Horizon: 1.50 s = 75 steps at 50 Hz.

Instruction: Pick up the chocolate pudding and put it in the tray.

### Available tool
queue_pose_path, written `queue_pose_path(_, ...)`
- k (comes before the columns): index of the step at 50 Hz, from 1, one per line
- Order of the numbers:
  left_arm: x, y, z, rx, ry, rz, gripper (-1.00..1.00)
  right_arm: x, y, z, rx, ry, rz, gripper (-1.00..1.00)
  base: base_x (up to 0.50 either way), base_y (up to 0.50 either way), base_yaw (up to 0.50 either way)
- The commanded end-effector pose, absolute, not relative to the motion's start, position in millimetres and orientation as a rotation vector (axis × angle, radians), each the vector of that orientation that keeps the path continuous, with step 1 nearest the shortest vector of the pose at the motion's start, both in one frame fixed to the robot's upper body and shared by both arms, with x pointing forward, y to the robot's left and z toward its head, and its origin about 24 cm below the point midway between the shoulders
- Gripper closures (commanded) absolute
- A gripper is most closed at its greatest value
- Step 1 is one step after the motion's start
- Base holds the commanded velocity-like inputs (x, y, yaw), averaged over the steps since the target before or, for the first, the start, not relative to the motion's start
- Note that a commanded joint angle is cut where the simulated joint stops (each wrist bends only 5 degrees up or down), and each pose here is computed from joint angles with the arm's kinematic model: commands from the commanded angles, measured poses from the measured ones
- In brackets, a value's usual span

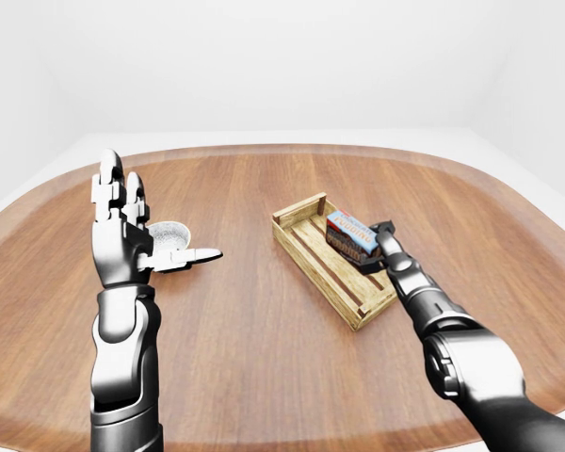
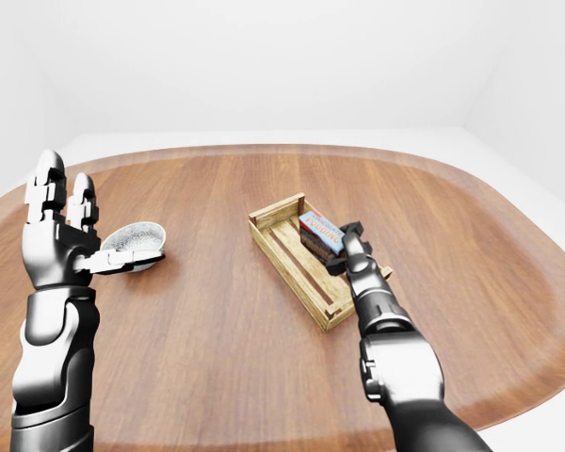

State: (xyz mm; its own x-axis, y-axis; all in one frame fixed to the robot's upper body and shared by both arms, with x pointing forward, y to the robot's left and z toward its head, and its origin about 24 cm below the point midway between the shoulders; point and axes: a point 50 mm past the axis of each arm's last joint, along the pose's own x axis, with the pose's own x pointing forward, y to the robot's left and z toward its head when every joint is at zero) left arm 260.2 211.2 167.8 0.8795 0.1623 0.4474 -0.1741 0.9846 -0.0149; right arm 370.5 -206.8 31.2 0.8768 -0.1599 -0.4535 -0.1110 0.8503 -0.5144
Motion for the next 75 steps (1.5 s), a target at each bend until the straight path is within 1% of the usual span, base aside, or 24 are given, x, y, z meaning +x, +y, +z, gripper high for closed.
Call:
queue_pose_path(1,260.3,212.8,167.0,-0.013,-0.463,0.167,-1.0,367.8,-206.4,26.3,-0.496,0.519,-0.055,1.0,0.0,0.0,0.0)
queue_pose_path(4,260.3,212.8,167.0,-0.013,-0.463,0.167,-1.0,362.2,-207.0,17.4,-0.495,0.545,-0.061,1.0,0.0,0.0,0.0)
queue_pose_path(7,260.3,212.8,167.0,-0.013,-0.463,0.167,-1.0,366.9,-206.7,24.8,-0.494,0.523,-0.055,1.0,0.0,0.0,0.0)
queue_pose_path(14,260.3,212.8,167.0,-0.013,-0.463,0.167,-1.0,364.8,-206.2,21.3,-0.493,0.533,-0.053,1.0,0.0,0.0,0.0)
queue_pose_path(15,260.3,212.9,167.0,-0.013,-0.463,0.167,-1.0,359.6,-206.8,13.2,-0.492,0.558,-0.059,1.0,0.0,0.0,0.0)
queue_pose_path(19,260.3,212.9,166.9,-0.013,-0.463,0.167,-1.0,356.4,-206.8,8.4,-0.493,0.566,-0.059,1.0,0.0,0.0,0.0)
queue_pose_path(21,260.3,212.8,166.9,-0.013,-0.463,0.167,-1.0,363.0,-206.2,18.3,-0.492,0.542,-0.053,1.0,0.0,0.0,0.0)
queue_pose_path(24,260.3,212.9,167.0,-0.013,-0.463,0.167,-1.0,362.7,-206.1,17.8,-0.492,0.544,-0.052,1.0,0.0,0.0,0.0)
queue_pose_path(25,260.3,212.8,167.0,-0.013,-0.463,0.167,-1.0,358.5,-206.3,11.4,-0.491,0.564,-0.056,1.0,0.0,0.0,0.0)
queue_pose_path(35,260.3,212.9,167.0,-0.013,-0.463,0.167,-1.0,362.3,-206.4,17.4,-0.494,0.546,-0.052,1.0,0.0,0.0,0.0)
queue_pose_path(36,260.3,212.8,167.0,-0.012,-0.463,0.167,-1.0,357.2,-206.7,9.5,-0.494,0.57,-0.058,1.0,0.0,0.0,0.0)
queue_pose_path(43,260.3,212.9,167.0,-0.013,-0.463,0.167,-1.0,361.4,-206.6,15.9,-0.494,0.551,-0.053,1.0,0.0,0.0,0.0)
queue_pose_path(44,260.3,212.8,167.0,-0.012,-0.463,0.166,-1.0,356.9,-207.1,9.2,-0.495,0.572,-0.059,1.0,0.0,0.0,0.0)
queue_pose_path(48,260.3,212.8,166.9,-0.012,-0.463,0.167,-1.0,362.2,-206.4,17.1,-0.494,0.547,-0.053,1.0,0.0,0.0,0.0)
queue_pose_path(49,260.3,212.8,167.0,-0.013,-0.463,0.167,-1.0,362.1,-206.1,16.9,-0.496,0.547,-0.051,0.92,0.0,0.0,0.0)
queue_pose_path(50,260.3,212.8,167.0,-0.013,-0.463,0.167,-1.0,362.3,-205.9,17.1,-0.498,0.547,-0.05,0.39,0.0,0.0,0.0)
queue_pose_path(51,260.3,212.9,167.0,-0.013,-0.463,0.168,-1.0,361.8,-205.6,16.3,-0.501,0.549,-0.049,-0.68,0.0,0.0,0.0)
queue_pose_path(52,260.3,212.9,167.0,-0.013,-0.463,0.167,-1.0,362.4,-205.3,17.2,-0.496,0.546,-0.048,-1.0,0.0,0.0,0.0)
queue_pose_path(63,260.3,212.8,166.9,-0.012,-0.463,0.166,-1.0,363.2,-205.1,18.3,-0.493,0.543,-0.045,-1.0,0.0,0.0,0.0)
queue_pose_path(65,259.6,212.7,169.0,-0.014,-0.472,0.167,-1.0,356.4,-205.5,8.0,-0.495,0.574,-0.054,-1.0,0.0,0.0,0.0)
queue_pose_path(68,260.2,212.8,167.8,-0.015,-0.467,0.168,-1.0,355.4,-205.5,6.5,-0.495,0.578,-0.055,-1.0,0.0,0.0,0.0)
queue_pose_path(70,260.2,212.9,168.0,-0.015,-0.468,0.168,-1.0,356.4,-205.3,8.0,-0.495,0.573,-0.055,-1.0,0.0,0.0,0.0)
queue_pose_path(71,260.6,212.9,167.1,-0.015,-0.463,0.167,-1.0,364.8,-204.1,20.7,-0.497,0.533,-0.046,-1.0,0.0,0.0,0.0)
queue_pose_path(75,260.7,213.0,167.0,-0.015,-0.463,0.168,-1.0,371.9,-203.4,32.8,-0.498,0.49,-0.051,-1.0,0.0,0.0,0.0)
